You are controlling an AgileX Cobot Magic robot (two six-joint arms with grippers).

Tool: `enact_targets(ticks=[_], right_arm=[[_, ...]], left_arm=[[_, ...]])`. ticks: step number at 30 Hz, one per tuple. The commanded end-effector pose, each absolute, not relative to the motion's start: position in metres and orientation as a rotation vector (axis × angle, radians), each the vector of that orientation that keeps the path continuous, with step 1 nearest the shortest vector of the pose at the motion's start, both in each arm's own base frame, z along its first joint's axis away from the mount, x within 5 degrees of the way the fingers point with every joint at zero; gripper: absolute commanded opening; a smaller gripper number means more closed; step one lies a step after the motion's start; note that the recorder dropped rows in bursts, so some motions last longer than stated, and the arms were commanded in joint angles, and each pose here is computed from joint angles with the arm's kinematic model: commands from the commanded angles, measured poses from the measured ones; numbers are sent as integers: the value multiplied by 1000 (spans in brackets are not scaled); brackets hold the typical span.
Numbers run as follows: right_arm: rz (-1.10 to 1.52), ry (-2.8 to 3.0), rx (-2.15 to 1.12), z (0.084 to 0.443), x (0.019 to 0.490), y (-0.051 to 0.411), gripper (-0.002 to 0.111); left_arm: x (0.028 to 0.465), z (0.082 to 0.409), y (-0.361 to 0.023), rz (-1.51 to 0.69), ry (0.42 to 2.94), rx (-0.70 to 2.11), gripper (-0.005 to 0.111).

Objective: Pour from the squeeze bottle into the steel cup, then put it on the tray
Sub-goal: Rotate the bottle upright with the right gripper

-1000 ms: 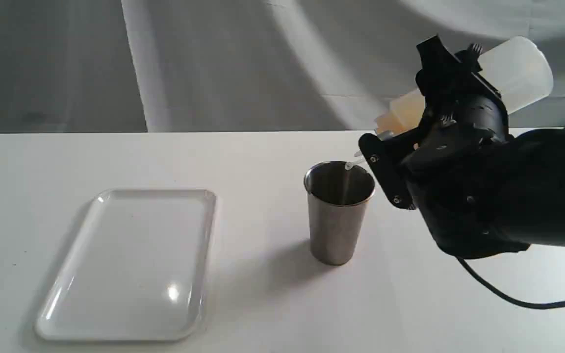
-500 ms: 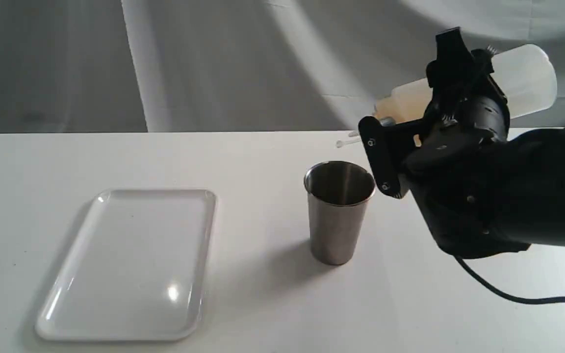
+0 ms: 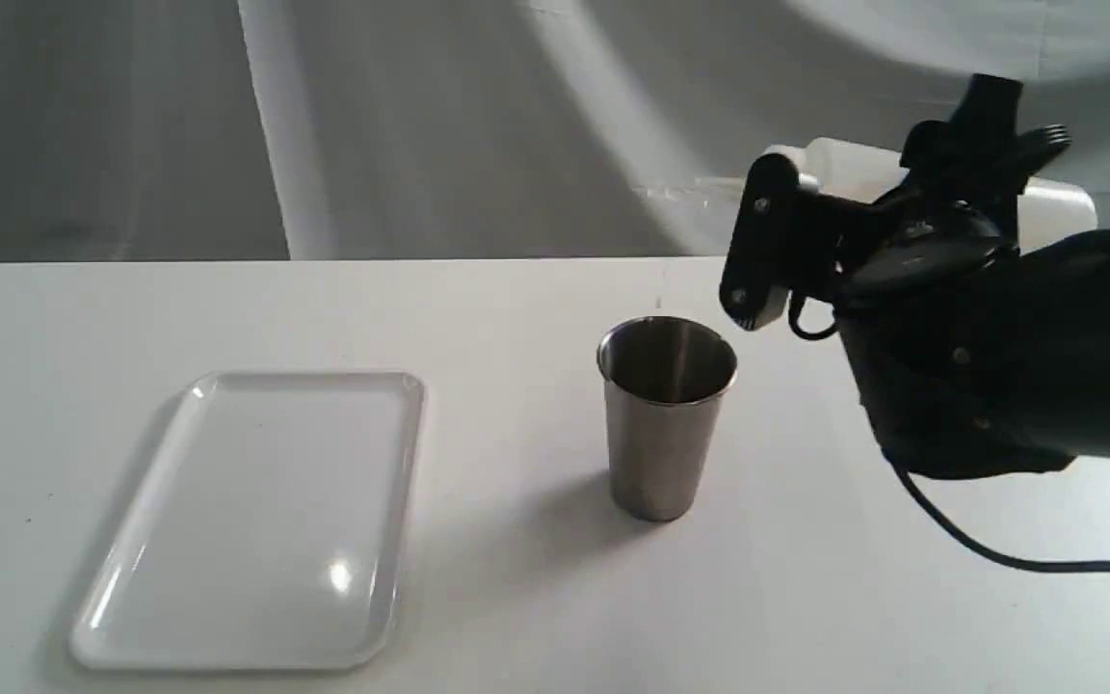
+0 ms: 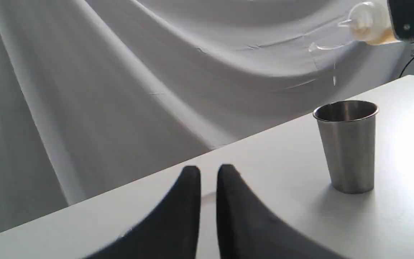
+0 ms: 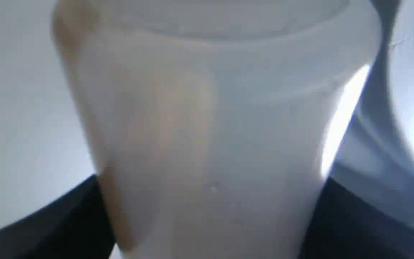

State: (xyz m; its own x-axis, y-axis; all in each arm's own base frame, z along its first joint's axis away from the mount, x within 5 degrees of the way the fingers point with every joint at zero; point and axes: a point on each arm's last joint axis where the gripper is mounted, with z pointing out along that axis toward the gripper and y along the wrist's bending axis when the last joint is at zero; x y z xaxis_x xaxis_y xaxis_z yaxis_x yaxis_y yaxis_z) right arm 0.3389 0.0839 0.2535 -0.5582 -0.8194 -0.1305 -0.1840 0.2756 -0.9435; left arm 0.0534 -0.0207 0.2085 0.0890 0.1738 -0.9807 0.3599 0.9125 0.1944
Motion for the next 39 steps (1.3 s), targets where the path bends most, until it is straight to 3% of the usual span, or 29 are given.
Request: enact_targets(ticks=[1,14,24,39], right_arm=[[-1115,1925,-646,274,336,79,44],[-647,1923,-214,293,322,79,44],[-348,1840,-24,295,276,66,44],[-194,1859,-60,293,253,68,44]], left_arm=[[54,207,-21,-149,1493,437,8],[54,207,-21,-149,1493,437,8],[54,207,-21,-149,1493,437,8],[54,207,-21,-149,1493,437,8]])
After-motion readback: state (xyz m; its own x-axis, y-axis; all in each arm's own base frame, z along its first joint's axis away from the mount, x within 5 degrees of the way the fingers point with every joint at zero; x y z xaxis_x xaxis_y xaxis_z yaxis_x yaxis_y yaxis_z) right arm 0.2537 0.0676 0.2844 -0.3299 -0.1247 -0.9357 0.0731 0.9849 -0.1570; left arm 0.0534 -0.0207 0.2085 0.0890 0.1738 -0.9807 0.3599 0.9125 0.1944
